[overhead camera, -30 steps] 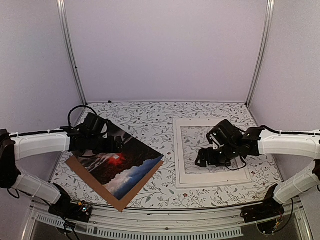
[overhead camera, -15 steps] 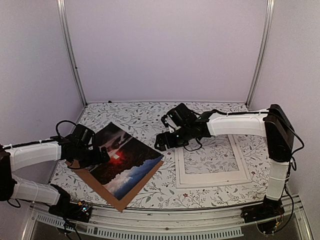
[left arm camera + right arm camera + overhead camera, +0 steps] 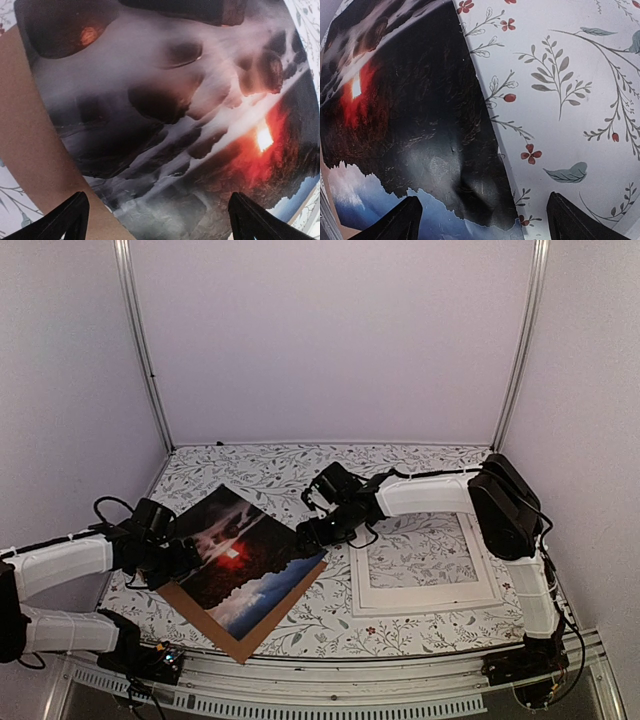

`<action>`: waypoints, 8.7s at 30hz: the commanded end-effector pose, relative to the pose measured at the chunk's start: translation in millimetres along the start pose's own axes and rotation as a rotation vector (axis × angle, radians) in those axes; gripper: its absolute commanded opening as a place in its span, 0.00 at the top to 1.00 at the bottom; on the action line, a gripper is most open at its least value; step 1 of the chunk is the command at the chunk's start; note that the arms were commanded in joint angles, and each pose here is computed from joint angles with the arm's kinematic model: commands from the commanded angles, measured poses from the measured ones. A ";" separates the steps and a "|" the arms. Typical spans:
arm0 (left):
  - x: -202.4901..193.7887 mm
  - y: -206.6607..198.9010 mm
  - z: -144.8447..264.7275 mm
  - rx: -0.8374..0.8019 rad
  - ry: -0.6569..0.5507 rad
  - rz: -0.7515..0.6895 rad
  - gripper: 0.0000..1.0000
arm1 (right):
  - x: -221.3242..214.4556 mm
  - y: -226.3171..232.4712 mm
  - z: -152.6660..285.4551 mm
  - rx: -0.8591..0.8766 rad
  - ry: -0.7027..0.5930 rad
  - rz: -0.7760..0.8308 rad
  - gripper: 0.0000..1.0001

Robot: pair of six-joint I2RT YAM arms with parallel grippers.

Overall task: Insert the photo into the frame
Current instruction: Pick up the photo from the backboard, then pass from the left arm to the right, then turn over the photo, then place the photo on the mat board.

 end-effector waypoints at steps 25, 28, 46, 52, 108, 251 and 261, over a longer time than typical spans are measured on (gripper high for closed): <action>-5.1 -2.9 -20.9 -0.281 0.076 0.233 0.11 | -30.3 10.7 -8.0 0.108 0.080 -0.070 0.27; -1.6 -6.5 -21.9 -0.303 0.068 0.237 0.13 | -32.2 10.1 -3.3 0.108 0.070 -0.091 0.29; 23.2 -26.7 -2.4 -0.519 -0.034 0.237 0.37 | -49.6 8.0 -7.3 0.111 0.107 -0.116 0.35; 30.4 -33.3 2.5 -0.590 -0.053 0.223 0.40 | -52.0 7.4 -8.6 0.112 0.114 -0.114 0.36; 95.5 -138.9 98.0 -0.692 -0.128 -0.021 1.00 | 65.7 96.9 171.3 0.062 -0.274 0.186 0.09; 41.3 -257.1 69.4 -0.733 0.040 -0.305 0.00 | -138.3 -135.6 276.4 -0.236 -0.105 -0.501 1.00; 38.5 -260.3 67.7 -0.736 0.053 -0.311 0.00 | -160.0 -142.0 274.5 -0.306 -0.076 -0.551 1.00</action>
Point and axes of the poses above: each gripper's point midway between its finger pads, its own z axis back along the fingers, its own y axis along the line the jaws close on, x = y × z, the point moved 4 cm from there along z, back along the fingers, and after that the axes turned 6 degrees about z, right-handed, at the moved point
